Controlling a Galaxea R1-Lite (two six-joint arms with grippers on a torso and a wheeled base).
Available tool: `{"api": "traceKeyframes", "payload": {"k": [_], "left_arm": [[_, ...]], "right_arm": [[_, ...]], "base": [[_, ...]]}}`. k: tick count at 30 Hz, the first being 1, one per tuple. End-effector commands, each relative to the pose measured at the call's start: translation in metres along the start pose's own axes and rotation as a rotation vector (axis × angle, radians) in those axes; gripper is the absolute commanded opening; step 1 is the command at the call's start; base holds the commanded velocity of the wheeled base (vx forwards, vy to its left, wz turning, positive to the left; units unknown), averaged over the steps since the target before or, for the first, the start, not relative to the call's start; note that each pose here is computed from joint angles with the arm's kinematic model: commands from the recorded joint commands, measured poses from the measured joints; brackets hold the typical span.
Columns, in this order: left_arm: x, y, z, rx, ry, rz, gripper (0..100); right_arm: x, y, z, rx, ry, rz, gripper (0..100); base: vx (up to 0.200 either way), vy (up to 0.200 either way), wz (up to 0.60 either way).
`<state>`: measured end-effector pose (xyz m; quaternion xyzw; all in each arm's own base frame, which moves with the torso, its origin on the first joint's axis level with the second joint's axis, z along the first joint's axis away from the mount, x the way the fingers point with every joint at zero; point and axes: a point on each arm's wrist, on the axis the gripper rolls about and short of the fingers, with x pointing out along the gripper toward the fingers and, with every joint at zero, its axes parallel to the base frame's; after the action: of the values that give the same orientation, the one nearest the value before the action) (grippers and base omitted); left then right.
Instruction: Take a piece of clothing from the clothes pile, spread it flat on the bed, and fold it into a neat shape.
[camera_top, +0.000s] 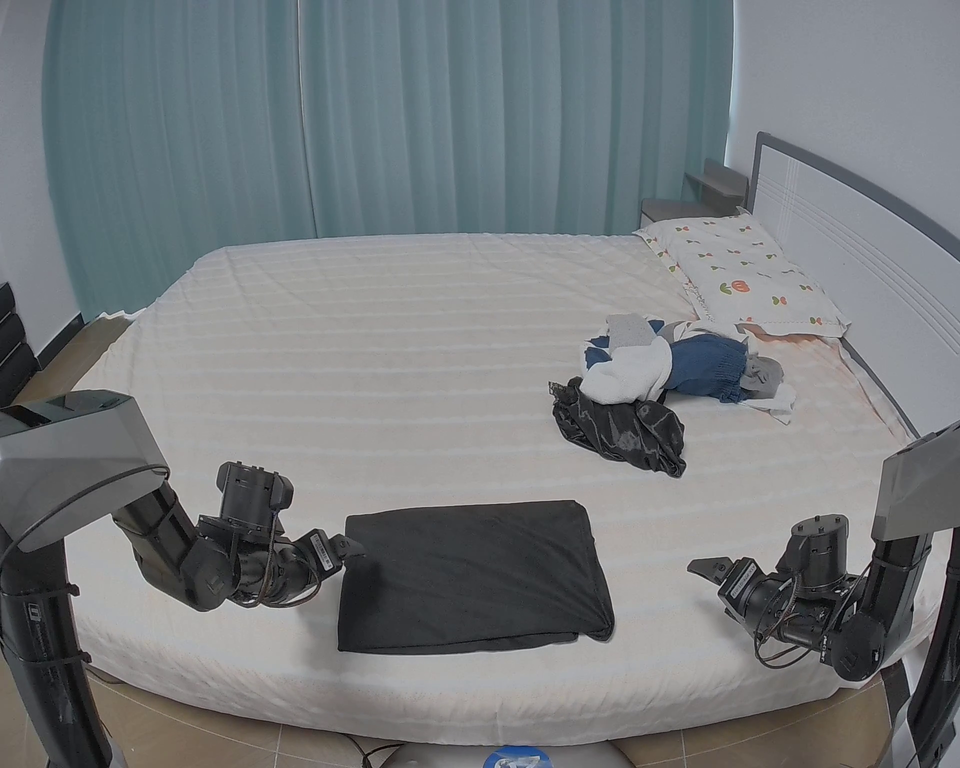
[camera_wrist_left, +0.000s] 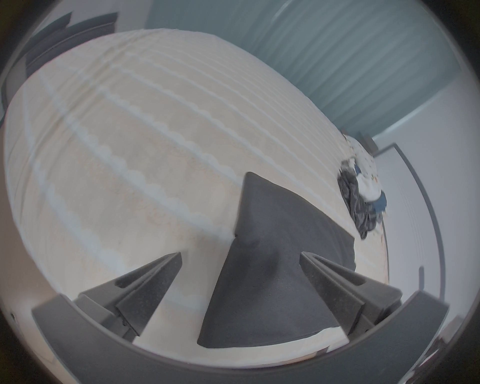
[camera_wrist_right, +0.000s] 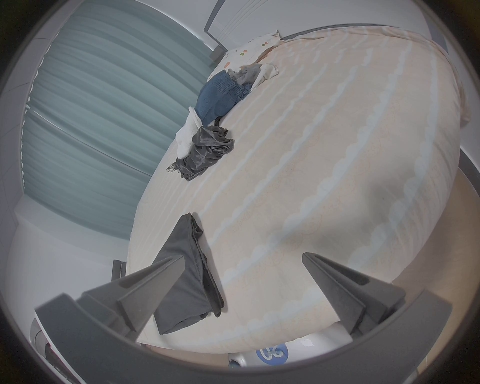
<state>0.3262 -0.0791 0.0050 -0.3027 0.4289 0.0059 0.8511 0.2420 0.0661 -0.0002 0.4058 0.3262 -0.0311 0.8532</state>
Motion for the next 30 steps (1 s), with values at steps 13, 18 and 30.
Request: {"api": "traceKeyframes", "payload": {"k": [13,18,30], "left_arm": [[0.042,0.005,-0.020,0.216,-0.034,-0.072,100],[0.044,0.003,-0.017,0.210,-0.041,-0.083,100],[0.043,-0.003,-0.015,0.167,-0.050,-0.113,0]], "right_arm": [[-0.003,0.001,-0.004,-0.010,0.001,0.019,100],[-0.003,0.001,-0.004,-0.010,0.001,0.019,100],[-0.003,0.000,-0.005,-0.014,0.005,0.016,100]], "base": [[0.000,0.000,0.00],[0.000,0.000,0.00],[0.000,0.000,0.00]]}}
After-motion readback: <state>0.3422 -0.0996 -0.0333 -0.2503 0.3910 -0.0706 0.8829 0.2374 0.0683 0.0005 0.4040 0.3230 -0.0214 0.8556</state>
